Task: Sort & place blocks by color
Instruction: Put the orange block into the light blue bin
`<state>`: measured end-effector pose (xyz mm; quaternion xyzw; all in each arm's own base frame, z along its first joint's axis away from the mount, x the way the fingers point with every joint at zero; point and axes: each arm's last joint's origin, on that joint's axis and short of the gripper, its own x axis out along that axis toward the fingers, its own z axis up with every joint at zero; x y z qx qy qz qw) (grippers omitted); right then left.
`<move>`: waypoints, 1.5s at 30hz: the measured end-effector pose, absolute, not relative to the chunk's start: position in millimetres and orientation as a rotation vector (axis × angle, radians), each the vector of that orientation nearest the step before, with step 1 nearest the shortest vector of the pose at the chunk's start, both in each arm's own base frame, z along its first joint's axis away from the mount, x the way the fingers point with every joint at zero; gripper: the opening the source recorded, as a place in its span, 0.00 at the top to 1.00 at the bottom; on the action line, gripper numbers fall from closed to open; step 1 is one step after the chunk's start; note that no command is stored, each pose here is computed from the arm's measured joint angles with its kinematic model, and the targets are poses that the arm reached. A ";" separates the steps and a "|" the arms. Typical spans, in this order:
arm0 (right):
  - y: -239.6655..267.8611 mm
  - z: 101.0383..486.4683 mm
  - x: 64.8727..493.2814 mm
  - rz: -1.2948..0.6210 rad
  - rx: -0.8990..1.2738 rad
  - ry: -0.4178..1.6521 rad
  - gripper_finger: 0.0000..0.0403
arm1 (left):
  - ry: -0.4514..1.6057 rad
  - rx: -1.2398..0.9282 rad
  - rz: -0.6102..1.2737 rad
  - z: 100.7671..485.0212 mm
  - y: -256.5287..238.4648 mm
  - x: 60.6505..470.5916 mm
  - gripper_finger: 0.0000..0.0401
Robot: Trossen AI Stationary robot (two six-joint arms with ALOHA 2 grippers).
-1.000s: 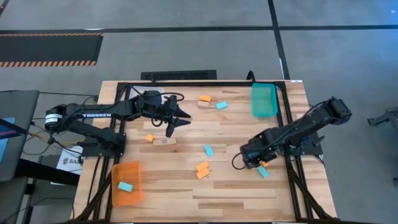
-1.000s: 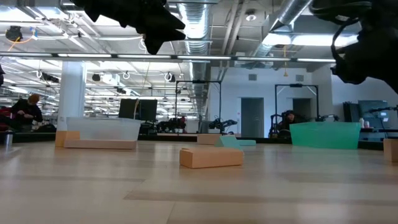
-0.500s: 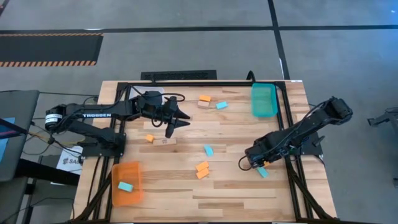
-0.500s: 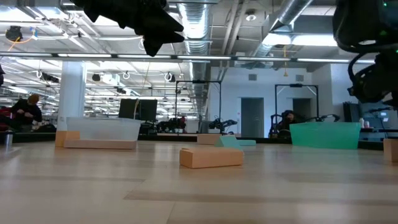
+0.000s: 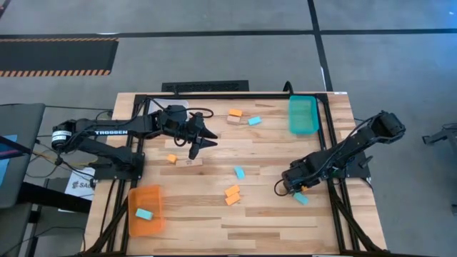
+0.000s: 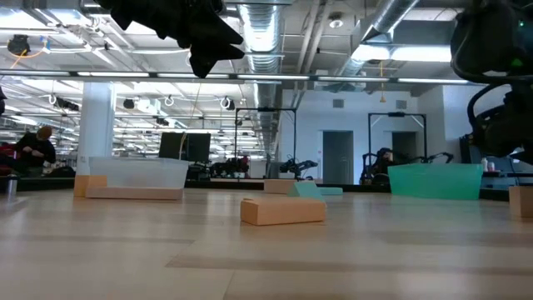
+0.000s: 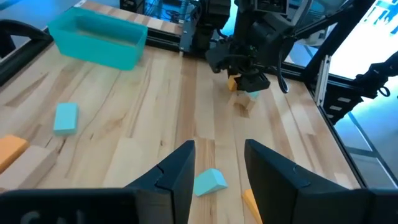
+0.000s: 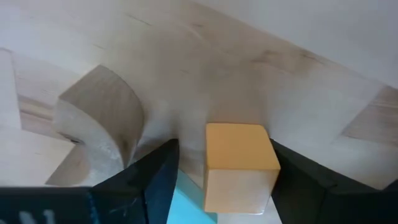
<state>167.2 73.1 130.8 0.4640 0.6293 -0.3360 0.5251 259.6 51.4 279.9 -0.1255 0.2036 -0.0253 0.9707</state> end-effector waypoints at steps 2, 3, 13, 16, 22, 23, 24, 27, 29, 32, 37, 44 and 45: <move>73.2 130.7 167.2 -0.801 1.112 1.509 0.44 | 0.411 -0.254 -0.051 279.9 51.4 259.6 0.68; 73.4 130.8 167.0 -0.800 1.115 1.515 0.46 | 0.411 -0.253 -0.050 279.9 51.4 259.6 0.68; 65.5 159.4 189.0 -0.746 1.097 1.500 0.69 | 0.411 -0.248 -0.043 279.9 51.6 259.6 0.68; 48.8 179.5 200.8 -0.769 1.029 1.449 0.69 | 0.411 -0.254 -0.039 279.9 51.8 259.6 0.68; -3.7 226.2 216.4 -0.888 0.793 1.309 0.69 | 0.411 -0.286 -0.008 279.8 52.4 259.6 0.68; -15.1 231.0 217.7 -0.911 0.760 1.281 0.69 | 0.411 -0.290 -0.006 279.7 52.5 259.7 0.68; -27.4 234.6 218.7 -0.930 0.728 1.254 0.69 | 0.411 -0.296 -0.004 279.7 52.4 259.7 0.68; -67.2 238.4 215.7 -0.966 0.676 1.213 0.69 | 0.412 -0.321 0.002 279.7 52.5 259.7 0.68; -93.3 238.3 209.9 -0.985 0.673 1.195 0.68 | 0.413 -0.334 0.004 279.7 52.4 259.7 0.68; -128.1 239.2 195.8 -1.055 0.660 1.161 0.68 | 0.414 -0.364 0.010 279.6 52.4 259.6 0.68; -171.6 240.7 166.5 -1.186 0.659 1.120 0.68 | 0.412 -0.399 0.040 279.5 53.0 259.6 0.68; -209.4 232.6 139.0 -1.273 0.710 1.102 0.68 | 0.406 -0.405 0.092 279.4 54.4 259.6 0.68; -213.8 229.2 137.9 -1.259 0.718 1.110 0.68 | 0.405 -0.403 0.101 279.4 54.8 259.6 0.68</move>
